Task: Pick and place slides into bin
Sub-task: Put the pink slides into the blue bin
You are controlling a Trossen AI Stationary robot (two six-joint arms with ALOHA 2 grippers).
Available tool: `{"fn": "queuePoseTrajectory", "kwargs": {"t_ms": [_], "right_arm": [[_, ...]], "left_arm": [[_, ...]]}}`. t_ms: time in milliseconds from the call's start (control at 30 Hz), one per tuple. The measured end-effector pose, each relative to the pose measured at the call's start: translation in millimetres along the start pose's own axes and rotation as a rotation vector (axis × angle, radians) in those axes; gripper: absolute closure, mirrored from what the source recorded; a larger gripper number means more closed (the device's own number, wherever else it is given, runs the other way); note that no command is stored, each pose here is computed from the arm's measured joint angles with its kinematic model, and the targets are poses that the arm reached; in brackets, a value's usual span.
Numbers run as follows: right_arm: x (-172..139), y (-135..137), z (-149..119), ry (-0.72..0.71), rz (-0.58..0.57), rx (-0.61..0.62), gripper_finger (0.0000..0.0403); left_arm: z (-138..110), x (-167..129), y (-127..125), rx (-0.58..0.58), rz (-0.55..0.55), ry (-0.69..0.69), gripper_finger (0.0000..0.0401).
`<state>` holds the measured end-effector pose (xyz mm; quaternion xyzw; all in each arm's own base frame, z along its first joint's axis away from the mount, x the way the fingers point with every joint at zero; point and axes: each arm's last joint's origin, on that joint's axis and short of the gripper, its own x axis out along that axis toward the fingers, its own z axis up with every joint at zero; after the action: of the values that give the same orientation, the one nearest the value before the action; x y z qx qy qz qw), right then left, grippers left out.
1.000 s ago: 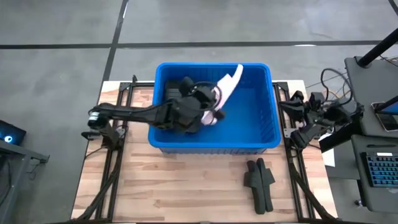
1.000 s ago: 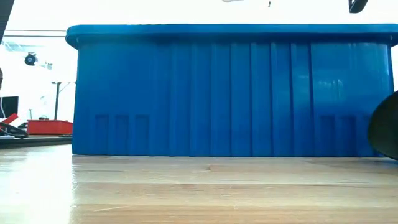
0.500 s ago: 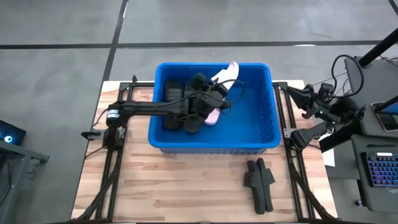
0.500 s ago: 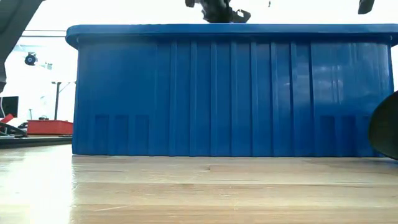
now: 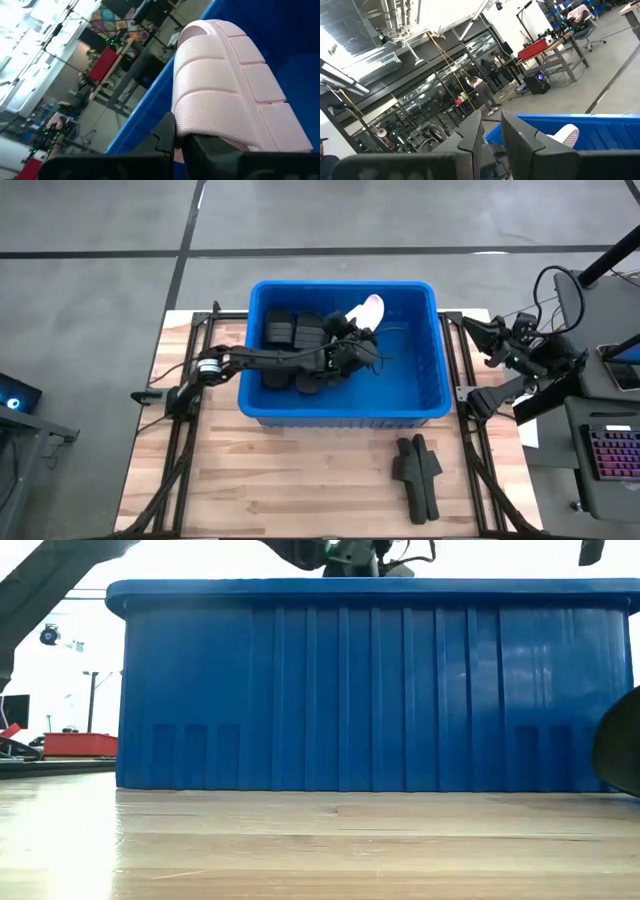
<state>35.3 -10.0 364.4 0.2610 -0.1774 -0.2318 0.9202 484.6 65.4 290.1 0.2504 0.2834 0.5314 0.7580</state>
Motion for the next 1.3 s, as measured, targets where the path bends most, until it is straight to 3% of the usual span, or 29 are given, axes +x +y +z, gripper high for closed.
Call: {"fn": "queuePoseTrajectory", "kwargs": {"t_ms": [233, 467, 967, 1067, 1167, 1300], "right_arm": [[0.0, 0.0, -0.2, 0.001, 0.001, -0.01, 0.0339], [0.0, 0.2, -0.3, 0.003, 0.008, 0.022, 0.0339], [-0.1, 2.9, -2.0, 0.042, 0.105, 0.015, 0.0339], [-0.1, 2.9, -2.1, 0.042, 0.106, 0.009, 0.0339], [-0.1, 2.9, -2.0, 0.041, 0.106, -0.014, 0.0339], [-0.2, 2.9, -2.3, 0.044, 0.109, -0.031, 0.0339]], "left_arm": [[7.0, 10.1, -14.2, -0.004, 0.102, 0.035, 0.0401], [12.1, 24.8, -38.5, 0.169, 0.191, 0.086, 0.0401], [15.6, 18.8, -47.0, 0.173, 0.191, 0.076, 0.0401], [19.9, 11.3, -49.0, 0.121, 0.099, 0.017, 0.0401], [25.4, 3.9, -50.9, -0.027, -0.065, -0.066, 0.0401], [25.8, -2.2, -48.2, -0.176, -0.161, -0.042, 0.0401]]}}
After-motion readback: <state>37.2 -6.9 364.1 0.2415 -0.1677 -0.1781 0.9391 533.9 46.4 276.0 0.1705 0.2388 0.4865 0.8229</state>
